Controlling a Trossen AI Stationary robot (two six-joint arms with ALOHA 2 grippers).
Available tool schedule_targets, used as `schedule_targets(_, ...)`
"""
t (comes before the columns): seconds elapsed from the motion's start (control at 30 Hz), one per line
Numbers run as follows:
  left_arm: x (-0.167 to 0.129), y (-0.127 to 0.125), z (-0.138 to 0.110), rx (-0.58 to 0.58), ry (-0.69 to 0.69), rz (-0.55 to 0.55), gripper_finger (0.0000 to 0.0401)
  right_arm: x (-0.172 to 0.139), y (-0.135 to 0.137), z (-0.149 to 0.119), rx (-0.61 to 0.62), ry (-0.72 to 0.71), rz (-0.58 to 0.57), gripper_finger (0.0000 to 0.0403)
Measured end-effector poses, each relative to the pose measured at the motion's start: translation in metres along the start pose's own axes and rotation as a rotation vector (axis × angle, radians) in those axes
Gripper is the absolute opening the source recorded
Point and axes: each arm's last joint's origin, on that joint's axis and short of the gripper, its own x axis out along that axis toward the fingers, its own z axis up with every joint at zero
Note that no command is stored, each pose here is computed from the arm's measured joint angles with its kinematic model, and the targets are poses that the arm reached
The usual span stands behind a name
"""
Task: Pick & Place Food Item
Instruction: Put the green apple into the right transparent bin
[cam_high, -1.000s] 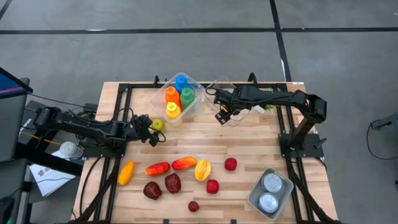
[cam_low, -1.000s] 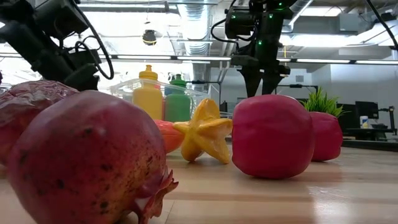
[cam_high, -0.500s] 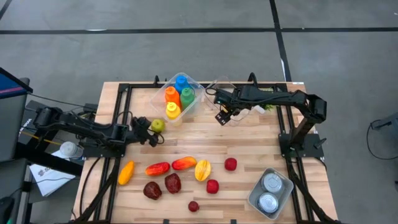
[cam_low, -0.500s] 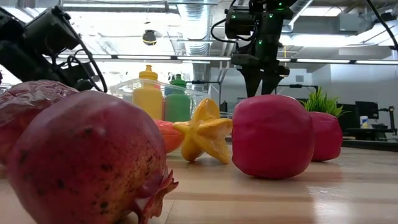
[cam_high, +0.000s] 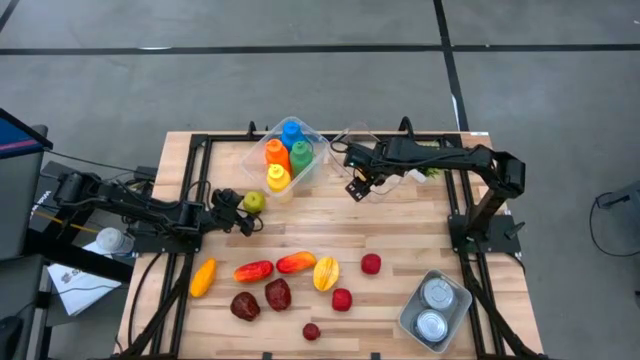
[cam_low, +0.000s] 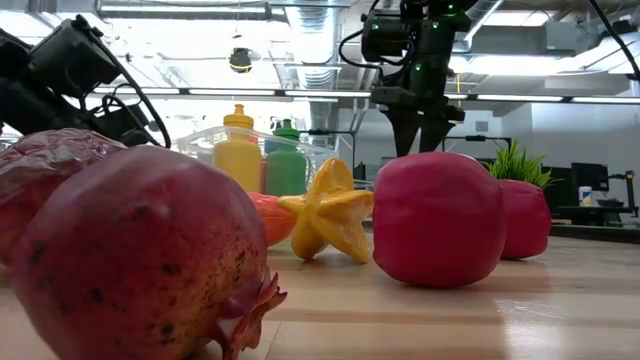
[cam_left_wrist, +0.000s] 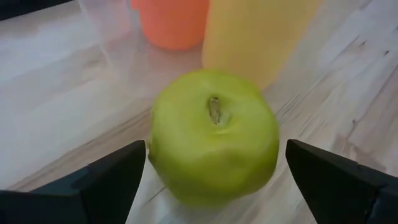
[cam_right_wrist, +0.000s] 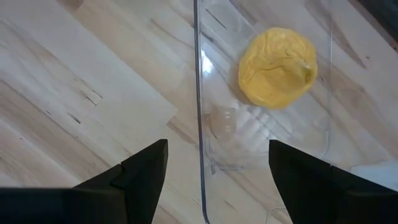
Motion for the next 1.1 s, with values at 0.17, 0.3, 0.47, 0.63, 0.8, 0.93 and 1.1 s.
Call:
schedule_targets(0.17,0.001,0.001,0.001,-0.011,-0.004,0.014,0.0345,0.0,0.001,0.002,0.006,-0.022,0.013,0.0271)
schedule_targets(0.3,0.004,0.005,0.003,-0.039,0.0,0.041,0.0311,0.0,0.002,0.003,0.007,-0.026,0.018,0.0271)
schedule_targets(0.47,0.006,0.006,0.004,-0.083,0.031,0.014,0.027,0.0,0.002,0.003,0.007,-0.021,0.027,0.0271)
schedule_targets(0.63,0.005,0.004,0.005,-0.183,0.073,-0.054,0.0263,-0.001,0.006,0.0,-0.005,-0.016,0.043,0.0271)
schedule_targets(0.8,0.003,-0.004,0.004,-0.278,0.132,-0.177,0.0269,-0.003,0.014,-0.004,-0.032,-0.02,0.054,0.0271)
schedule_targets(0.93,-0.001,-0.012,0.005,-0.348,0.186,-0.318,0.0269,-0.007,0.024,-0.006,-0.052,-0.054,0.083,0.0271)
schedule_targets(1.1,-0.009,-0.027,0.01,-0.395,0.183,-0.519,0.0269,-0.023,0.036,-0.008,-0.077,-0.155,0.161,0.0271)
